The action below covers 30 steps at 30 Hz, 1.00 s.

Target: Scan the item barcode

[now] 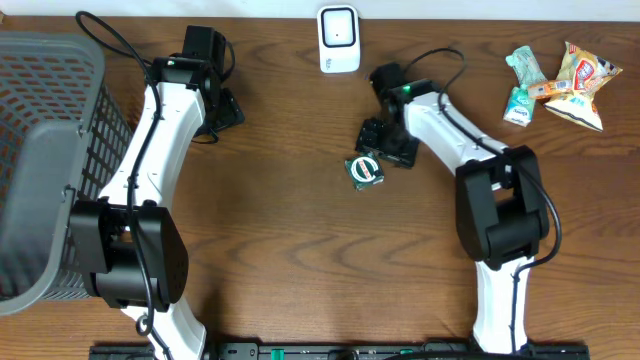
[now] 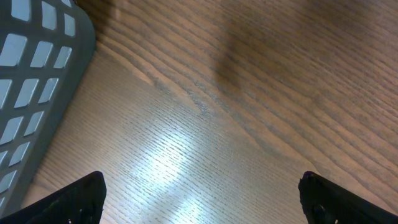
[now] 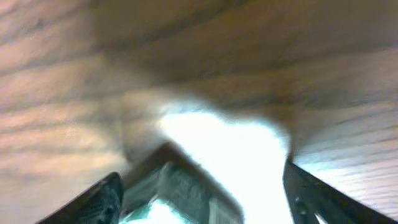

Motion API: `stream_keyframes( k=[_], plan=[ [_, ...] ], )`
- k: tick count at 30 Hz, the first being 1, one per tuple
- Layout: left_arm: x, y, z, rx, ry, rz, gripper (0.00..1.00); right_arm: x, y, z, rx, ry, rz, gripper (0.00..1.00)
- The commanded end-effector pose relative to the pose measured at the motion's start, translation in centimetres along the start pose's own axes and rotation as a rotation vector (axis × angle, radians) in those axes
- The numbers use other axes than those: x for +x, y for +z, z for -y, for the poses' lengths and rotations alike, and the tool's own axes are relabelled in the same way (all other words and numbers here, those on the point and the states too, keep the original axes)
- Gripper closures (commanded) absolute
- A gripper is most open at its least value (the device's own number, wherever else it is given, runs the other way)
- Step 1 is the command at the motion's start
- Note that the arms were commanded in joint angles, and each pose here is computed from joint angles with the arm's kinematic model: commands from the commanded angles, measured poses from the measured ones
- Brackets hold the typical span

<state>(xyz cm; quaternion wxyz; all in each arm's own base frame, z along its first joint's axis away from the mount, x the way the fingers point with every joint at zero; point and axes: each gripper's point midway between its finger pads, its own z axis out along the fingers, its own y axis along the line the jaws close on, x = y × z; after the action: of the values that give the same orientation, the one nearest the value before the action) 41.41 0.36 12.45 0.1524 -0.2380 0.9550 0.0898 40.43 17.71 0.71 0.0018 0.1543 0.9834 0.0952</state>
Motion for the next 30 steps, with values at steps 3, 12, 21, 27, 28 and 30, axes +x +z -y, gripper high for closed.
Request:
stream_keyframes(
  k=[3,12,21,27,28,30],
  plan=[
    [0.3,0.6,-0.4,-0.029,0.020,-0.009,0.02,2.8,-0.4,-2.8,-0.171,-0.029,-0.142,0.24],
    [0.3,0.6,-0.4,-0.029,0.020,-0.009,0.02,3.1,-1.2,0.7,-0.027,0.057,-0.153,0.07],
    [0.3,0.6,-0.4,-0.029,0.020,-0.009,0.02,5.2,-1.8,0.9,-0.042,-0.041,-0.251,0.08],
    [0.3,0.6,-0.4,-0.029,0.020,-0.009,0.02,3.6,-4.1,4.4,0.116,-0.027,-0.187,0.07],
    [0.3,0.6,-0.4,-0.029,0.020,-0.009,0.03,3.3,-5.0,5.1,0.142,-0.015,-0.182,0.07],
    [0.3,0.6,-0.4,-0.029,0.020,-0.009,0.02,3.0,-7.2,5.8,0.158,0.003,-0.169,0.06]
  ],
)
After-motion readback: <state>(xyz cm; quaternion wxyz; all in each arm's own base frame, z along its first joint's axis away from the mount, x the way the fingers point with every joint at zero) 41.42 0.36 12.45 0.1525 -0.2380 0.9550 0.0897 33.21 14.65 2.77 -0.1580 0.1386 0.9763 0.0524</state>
